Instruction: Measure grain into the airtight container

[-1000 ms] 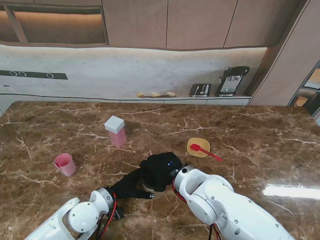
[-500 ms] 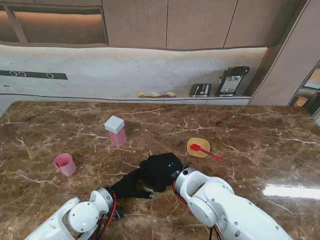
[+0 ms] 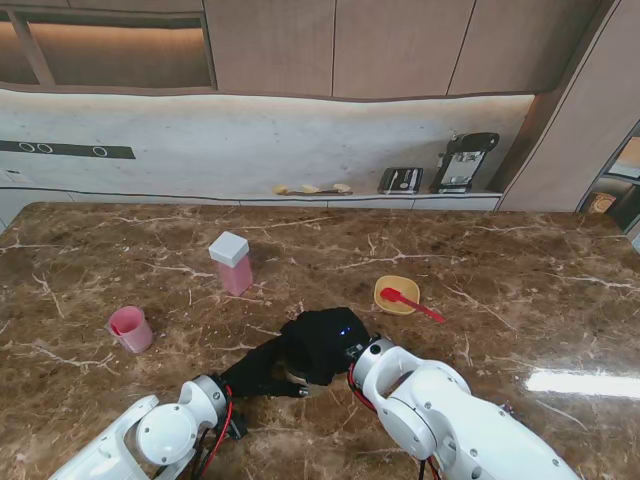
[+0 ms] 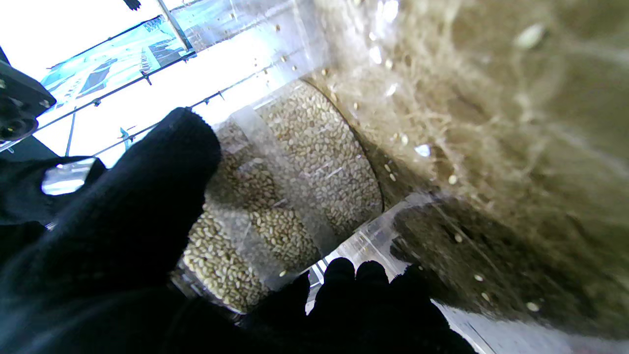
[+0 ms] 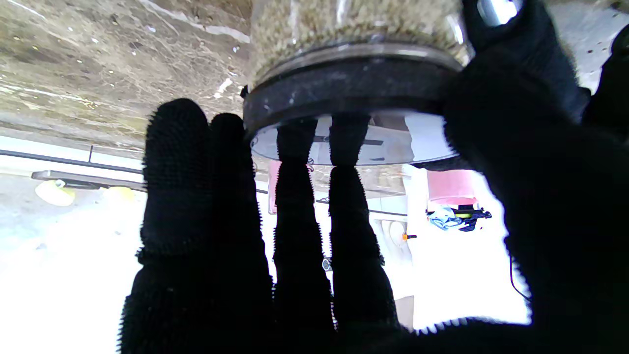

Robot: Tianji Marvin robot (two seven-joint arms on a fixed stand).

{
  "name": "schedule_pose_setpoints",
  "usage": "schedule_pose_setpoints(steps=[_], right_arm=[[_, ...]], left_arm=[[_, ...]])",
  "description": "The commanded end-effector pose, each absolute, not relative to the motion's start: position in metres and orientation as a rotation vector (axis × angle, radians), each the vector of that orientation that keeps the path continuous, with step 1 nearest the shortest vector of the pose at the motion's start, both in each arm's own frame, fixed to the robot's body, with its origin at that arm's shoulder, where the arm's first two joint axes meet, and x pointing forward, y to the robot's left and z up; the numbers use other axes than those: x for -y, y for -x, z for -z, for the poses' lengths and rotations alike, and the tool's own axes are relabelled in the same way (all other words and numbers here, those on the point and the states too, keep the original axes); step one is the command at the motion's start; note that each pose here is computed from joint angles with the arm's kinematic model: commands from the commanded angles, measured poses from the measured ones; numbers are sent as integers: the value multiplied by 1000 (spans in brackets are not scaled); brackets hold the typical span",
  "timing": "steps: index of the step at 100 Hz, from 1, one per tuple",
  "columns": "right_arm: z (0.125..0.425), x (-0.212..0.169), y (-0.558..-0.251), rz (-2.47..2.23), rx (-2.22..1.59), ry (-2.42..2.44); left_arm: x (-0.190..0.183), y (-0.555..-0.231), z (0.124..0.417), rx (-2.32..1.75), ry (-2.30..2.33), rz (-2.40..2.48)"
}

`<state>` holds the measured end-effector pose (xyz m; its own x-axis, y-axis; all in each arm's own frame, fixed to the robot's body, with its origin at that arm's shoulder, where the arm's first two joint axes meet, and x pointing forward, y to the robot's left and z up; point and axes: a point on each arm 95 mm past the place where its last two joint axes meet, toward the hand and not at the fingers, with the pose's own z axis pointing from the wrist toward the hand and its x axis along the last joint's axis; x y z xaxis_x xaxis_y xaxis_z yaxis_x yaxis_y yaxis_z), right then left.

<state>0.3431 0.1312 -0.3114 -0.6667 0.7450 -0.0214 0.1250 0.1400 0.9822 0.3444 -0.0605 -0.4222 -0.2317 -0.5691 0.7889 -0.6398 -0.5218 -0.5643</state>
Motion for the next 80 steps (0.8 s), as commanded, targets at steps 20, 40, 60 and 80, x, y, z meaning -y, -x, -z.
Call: schedule_pose_setpoints(steps=[20,40,60,80], right_arm=[[330,-122,-337,-1507,-1940,-877],[328,-121,-335,-1509,-1936,-859],[324,-120,-333,-1507,-1923,-843],[322,-119,-333,-1497,-1902,-812]], left_arm=[[56,-329,445,1528,-1964,-1801],[56,-330,445,1527,-1965,-1807],[56,-330,445,1527,-1964,-1808],[56,-330,445,1526,-1962,-1806]])
